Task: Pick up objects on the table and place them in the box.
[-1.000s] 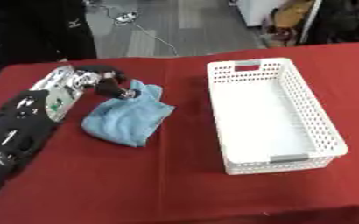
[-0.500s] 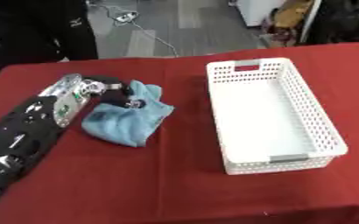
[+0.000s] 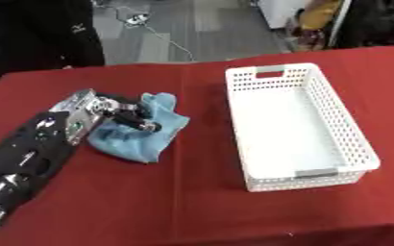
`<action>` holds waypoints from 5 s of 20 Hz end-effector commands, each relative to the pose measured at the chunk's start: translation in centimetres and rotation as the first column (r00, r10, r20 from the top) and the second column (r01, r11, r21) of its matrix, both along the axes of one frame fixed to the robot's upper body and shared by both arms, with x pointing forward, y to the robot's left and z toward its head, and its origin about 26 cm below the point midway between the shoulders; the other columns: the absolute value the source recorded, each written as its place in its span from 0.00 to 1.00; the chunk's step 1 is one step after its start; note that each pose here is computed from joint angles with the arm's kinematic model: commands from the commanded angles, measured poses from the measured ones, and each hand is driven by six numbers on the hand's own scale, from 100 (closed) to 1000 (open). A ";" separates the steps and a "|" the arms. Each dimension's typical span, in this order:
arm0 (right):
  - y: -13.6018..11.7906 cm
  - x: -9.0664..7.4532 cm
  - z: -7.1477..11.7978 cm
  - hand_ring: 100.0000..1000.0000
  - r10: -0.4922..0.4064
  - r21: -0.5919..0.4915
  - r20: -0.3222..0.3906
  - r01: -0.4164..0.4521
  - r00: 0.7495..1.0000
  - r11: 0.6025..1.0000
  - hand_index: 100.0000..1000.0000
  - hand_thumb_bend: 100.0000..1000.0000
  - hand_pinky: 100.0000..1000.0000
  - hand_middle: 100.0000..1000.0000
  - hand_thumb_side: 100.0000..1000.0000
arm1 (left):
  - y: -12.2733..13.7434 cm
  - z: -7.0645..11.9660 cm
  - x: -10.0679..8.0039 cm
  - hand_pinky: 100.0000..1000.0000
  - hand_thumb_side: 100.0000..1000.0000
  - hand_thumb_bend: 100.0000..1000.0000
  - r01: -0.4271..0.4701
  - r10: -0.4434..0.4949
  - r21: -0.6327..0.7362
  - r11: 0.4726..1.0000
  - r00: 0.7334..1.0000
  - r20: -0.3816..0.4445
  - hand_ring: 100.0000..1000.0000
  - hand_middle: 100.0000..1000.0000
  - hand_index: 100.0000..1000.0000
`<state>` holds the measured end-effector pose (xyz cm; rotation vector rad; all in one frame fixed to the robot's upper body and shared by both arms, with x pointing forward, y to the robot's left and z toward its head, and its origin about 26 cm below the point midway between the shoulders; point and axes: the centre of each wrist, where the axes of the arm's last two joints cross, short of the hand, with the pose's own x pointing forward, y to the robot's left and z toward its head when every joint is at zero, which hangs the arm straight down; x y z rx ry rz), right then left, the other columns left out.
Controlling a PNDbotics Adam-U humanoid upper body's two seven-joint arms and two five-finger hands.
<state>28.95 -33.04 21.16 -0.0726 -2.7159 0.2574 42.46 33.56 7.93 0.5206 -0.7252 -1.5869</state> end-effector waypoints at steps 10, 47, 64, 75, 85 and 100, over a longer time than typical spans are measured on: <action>0.0 -0.2 1.1 0.85 0.003 -0.017 0.037 -0.002 0.999 1.000 0.94 0.00 0.82 0.82 1.00 | -0.3 2.4 0.7 0.59 0.49 0.85 0.078 -0.136 0.330 0.941 0.978 0.160 0.53 0.66 0.74; 0.0 -0.2 1.0 0.85 -0.002 -0.013 0.038 0.002 0.999 1.000 0.94 0.00 0.82 0.82 1.00 | 0.1 3.8 0.9 0.44 0.00 0.32 0.029 -0.127 0.342 0.939 0.954 0.270 0.22 0.39 0.43; 0.0 -0.2 1.1 0.85 -0.002 -0.016 0.038 0.002 0.999 1.000 0.94 0.00 0.82 0.82 1.00 | -0.3 6.2 0.6 0.98 0.92 0.89 0.110 -0.137 0.409 0.906 0.990 0.038 1.00 1.00 1.00; 0.0 -0.1 1.1 0.85 0.001 -0.014 0.043 -0.001 0.999 1.000 0.94 0.00 0.82 0.82 1.00 | -0.1 3.4 0.6 0.97 0.87 0.90 0.098 -0.112 0.344 0.934 0.993 0.020 1.00 1.00 1.00; 0.1 -0.1 1.2 0.85 0.003 -0.009 0.048 -0.003 0.999 1.000 0.94 0.00 0.82 0.82 1.00 | 0.5 -0.4 0.1 0.62 0.78 0.88 0.073 -0.045 0.316 0.946 0.994 -0.095 0.56 0.64 0.71; 0.1 -0.1 1.2 0.85 0.002 -0.007 0.048 -0.002 0.999 1.000 0.94 0.00 0.82 0.82 1.00 | 0.6 -0.2 -0.2 0.00 0.16 0.37 -0.047 0.016 0.238 0.970 0.991 0.132 0.00 0.04 0.20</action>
